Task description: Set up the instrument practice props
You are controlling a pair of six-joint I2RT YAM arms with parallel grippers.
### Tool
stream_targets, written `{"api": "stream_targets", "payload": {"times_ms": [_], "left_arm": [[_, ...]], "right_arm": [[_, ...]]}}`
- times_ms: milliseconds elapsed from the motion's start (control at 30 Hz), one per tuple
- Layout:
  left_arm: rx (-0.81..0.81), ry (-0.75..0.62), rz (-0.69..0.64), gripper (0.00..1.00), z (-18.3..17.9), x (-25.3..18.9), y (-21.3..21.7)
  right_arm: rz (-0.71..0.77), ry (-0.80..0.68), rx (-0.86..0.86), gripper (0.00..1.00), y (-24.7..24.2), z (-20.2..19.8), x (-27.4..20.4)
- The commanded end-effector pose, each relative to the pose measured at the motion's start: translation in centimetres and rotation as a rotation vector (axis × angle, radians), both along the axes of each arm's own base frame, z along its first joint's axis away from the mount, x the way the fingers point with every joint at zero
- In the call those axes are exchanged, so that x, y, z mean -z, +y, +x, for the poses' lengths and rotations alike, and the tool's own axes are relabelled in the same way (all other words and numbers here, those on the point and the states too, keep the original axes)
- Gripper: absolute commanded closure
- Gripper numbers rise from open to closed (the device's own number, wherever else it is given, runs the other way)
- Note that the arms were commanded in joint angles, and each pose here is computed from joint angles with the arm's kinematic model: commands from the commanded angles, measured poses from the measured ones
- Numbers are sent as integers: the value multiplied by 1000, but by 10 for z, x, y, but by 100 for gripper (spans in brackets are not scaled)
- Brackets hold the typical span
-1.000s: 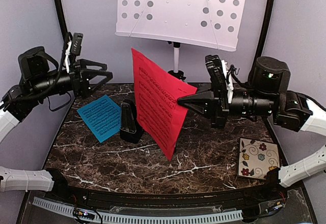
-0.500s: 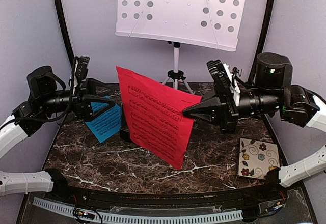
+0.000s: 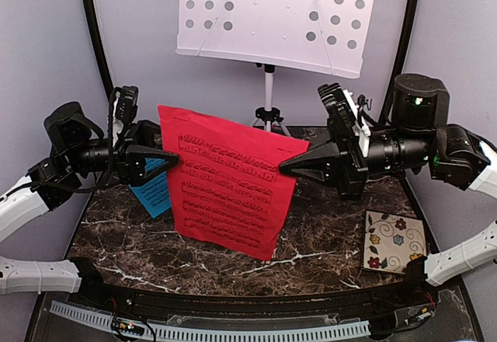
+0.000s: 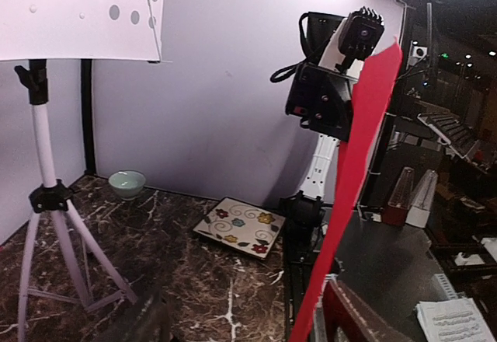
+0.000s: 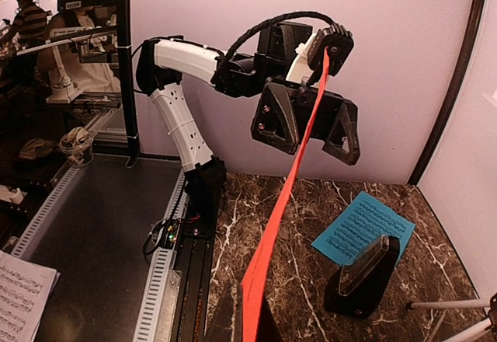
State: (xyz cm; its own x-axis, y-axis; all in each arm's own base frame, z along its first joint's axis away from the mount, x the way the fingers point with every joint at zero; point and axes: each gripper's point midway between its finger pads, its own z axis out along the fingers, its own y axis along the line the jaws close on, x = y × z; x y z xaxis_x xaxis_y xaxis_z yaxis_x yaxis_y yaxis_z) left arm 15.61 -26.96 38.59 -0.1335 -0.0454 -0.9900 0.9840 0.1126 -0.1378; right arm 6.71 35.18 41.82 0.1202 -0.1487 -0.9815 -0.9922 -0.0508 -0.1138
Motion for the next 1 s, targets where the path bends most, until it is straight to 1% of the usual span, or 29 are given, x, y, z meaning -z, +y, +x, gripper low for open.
{"api": "stream_targets", "payload": {"times_ms": [0, 100, 233, 333, 367, 400, 467, 500, 533, 633, 767, 867, 967], "left_arm": [[106, -63, -48, 37, -22, -15, -8], [123, -66, -63, 50, -26, -16, -13], [126, -67, -75, 73, -28, -15, -22], [101, -60, -126, 94, -24, -25, -23], [76, -56, -147, 99, -21, -29, -21], [52, -51, -167, 100, -18, -33, -19], [33, -41, -198, 100, -16, -41, -17], [39, -35, -208, 100, -16, -45, -17], [47, -30, -214, 100, -17, -48, -17], [71, -3, -233, 100, -17, -56, -20], [138, 17, -245, 100, -24, -62, -23], [164, 40, -248, 100, -25, -65, -26], [176, 59, -250, 100, -24, -68, -28]], "right_arm": [[56, -18, 98, 100, -3, 16, -16], [80, -8, 169, 100, -4, 28, -17], [92, 4, 208, 100, -5, 35, -16], [113, 24, 265, 99, -9, 43, -18], [127, 34, 291, 86, -12, 47, -20], [141, 46, 308, 72, -15, 49, -21], [166, 61, 336, 51, -21, 53, -18], [171, 69, 346, 44, -23, 55, -15], [164, 80, 348, 41, -22, 55, -8], [154, 116, 331, 35, -17, 54, 1], [131, 143, 307, 30, -8, 53, 12], [139, 153, 290, 31, -5, 51, 12], [153, 158, 270, 38, -4, 48, 8]]}}
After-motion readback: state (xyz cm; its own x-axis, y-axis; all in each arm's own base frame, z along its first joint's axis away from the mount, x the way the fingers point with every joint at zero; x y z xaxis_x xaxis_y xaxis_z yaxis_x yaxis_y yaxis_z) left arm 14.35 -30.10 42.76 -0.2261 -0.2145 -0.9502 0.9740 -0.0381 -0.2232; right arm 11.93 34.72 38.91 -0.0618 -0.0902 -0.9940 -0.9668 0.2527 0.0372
